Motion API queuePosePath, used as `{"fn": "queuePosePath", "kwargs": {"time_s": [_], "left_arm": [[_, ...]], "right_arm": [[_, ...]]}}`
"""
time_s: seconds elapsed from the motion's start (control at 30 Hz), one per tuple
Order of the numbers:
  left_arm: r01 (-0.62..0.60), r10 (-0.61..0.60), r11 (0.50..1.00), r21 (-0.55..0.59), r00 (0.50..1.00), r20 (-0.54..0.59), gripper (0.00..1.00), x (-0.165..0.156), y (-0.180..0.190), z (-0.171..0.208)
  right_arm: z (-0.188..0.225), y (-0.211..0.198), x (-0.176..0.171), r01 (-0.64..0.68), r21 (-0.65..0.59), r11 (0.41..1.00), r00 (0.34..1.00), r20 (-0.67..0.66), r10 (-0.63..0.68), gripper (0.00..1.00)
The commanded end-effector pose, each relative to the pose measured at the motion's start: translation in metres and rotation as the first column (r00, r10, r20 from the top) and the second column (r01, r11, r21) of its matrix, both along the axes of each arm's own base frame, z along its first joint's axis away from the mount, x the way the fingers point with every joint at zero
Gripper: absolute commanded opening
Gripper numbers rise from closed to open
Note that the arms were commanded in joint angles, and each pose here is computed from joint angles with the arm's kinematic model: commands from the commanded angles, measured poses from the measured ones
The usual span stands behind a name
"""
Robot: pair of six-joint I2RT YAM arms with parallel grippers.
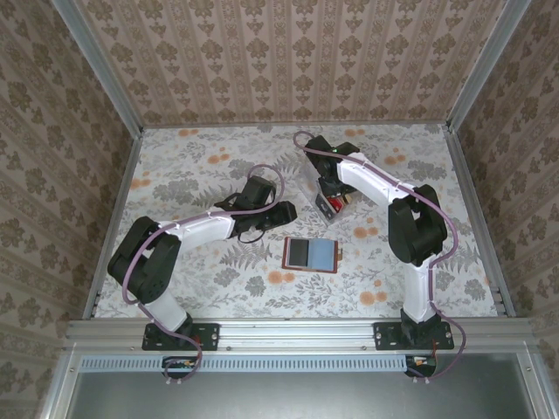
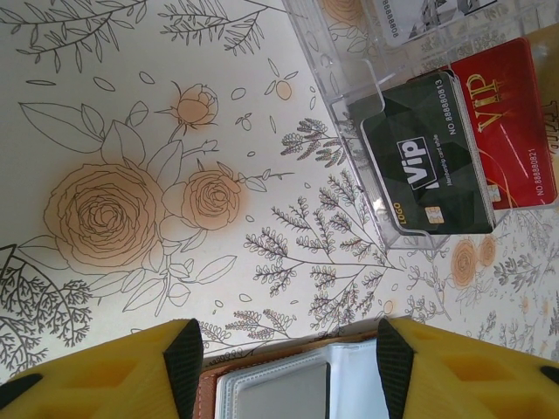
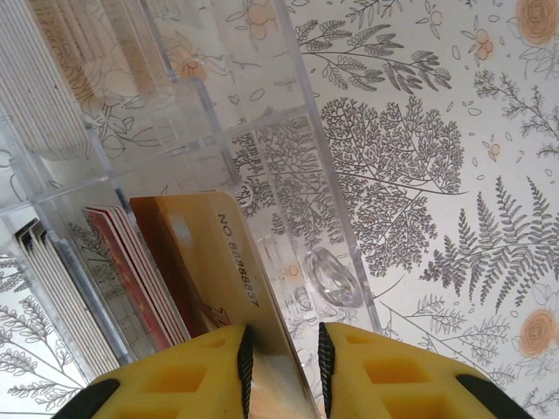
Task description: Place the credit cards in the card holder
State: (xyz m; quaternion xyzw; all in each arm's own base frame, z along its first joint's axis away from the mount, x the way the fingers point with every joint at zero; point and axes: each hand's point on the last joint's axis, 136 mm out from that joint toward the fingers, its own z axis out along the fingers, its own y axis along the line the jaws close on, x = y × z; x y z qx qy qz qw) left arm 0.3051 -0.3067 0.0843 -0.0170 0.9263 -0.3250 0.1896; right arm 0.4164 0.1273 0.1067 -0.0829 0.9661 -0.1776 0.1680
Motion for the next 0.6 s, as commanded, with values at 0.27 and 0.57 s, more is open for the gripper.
{"fn": "queuePosePath", "kwargs": {"time_s": [0.27, 0.57], "left_arm": [[0.014, -0.013, 1.000, -0.021, 1.000, 0.015, 0.57, 0.0050, -0.0086, 0.0057], [0.014, -0.014, 1.000, -0.025, 1.000, 0.010, 0.57, 0.0034, -0.0088, 0.0043]], "right_arm": [[0.0241, -0.0126, 0.0034, -0.010, -0.069, 0.998, 0.998, 0.055, 0.014, 0.26], [0.0260, -0.0142, 0.0043, -0.016, -0.084, 0.996, 0.998, 0.060, 0.021, 0.23]]}}
